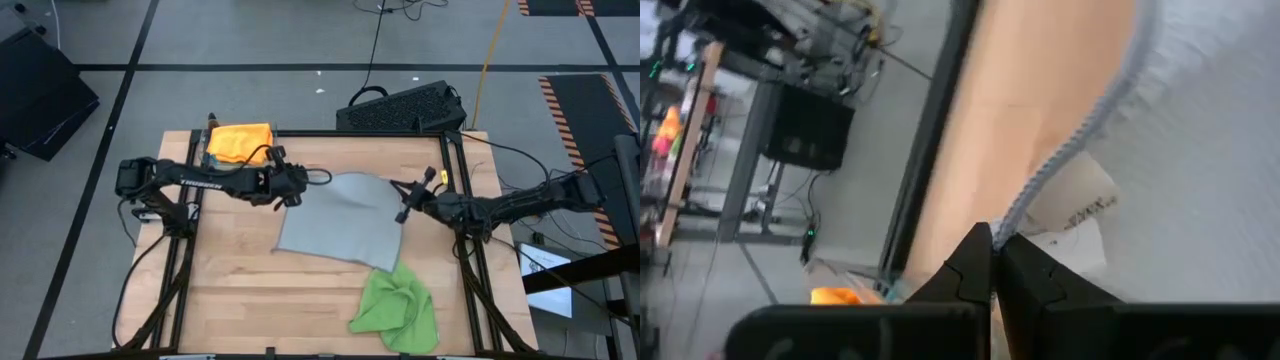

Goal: Fold microfiber towels
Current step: Fold the gray microfiber cloth

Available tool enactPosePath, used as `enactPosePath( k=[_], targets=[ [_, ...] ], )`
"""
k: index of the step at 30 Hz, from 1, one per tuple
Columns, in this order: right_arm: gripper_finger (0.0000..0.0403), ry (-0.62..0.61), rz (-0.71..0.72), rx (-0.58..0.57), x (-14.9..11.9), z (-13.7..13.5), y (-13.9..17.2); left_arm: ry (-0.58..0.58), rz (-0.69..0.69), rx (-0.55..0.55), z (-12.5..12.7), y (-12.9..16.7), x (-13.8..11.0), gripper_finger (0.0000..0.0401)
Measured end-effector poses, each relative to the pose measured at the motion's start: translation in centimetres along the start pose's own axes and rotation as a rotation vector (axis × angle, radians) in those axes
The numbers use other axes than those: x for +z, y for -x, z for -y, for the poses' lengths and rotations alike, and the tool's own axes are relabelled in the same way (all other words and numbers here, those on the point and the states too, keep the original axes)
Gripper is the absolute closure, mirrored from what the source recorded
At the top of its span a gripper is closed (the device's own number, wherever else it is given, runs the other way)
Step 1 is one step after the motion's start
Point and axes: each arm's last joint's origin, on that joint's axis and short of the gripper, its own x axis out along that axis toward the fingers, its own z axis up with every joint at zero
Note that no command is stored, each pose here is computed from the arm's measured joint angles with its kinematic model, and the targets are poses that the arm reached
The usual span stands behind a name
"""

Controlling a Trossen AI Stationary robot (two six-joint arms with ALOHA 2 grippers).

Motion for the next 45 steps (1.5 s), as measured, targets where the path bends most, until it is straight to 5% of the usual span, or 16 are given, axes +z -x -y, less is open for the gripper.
enactPosePath(
  k=[4, 11, 20, 25, 33, 45],
  targets=[
    [0.0403, -0.003, -0.021, -0.044, -0.2, 0.4, -0.4, 0.094, 0.028, 0.029, -0.6, -0.7, 0.1, 0.0391],
    [0.0403, -0.092, -0.05, 0.132, -0.8, -0.6, -0.2, 0.109, 0.033, -0.014, 0.4, -0.1, 0.0, 0.0391],
    [0.0403, 0.047, -0.067, -0.12, -0.6, -0.1, 0.1, 0.278, 0.05, 0.131, 0.2, 0.3, 0.2, 0.0391],
    [0.0403, 0.032, 0.032, -0.125, 0.7, 0.1, 0.1, 0.276, 0.094, 0.115, 0.0, 0.4, 0.8, 0.0391],
    [0.0403, -0.027, 0.016, 0.164, -0.1, -1.5, 0.7, 0.161, -0.033, -0.162, 2.3, 1.5, -0.9, 0.0391],
    [0.0403, -0.183, -0.131, 0.601, -1.4, -3.5, 2.1, 0.052, -0.095, -0.23, 4.6, 3.5, -1.9, 0.0391]
  ],
)
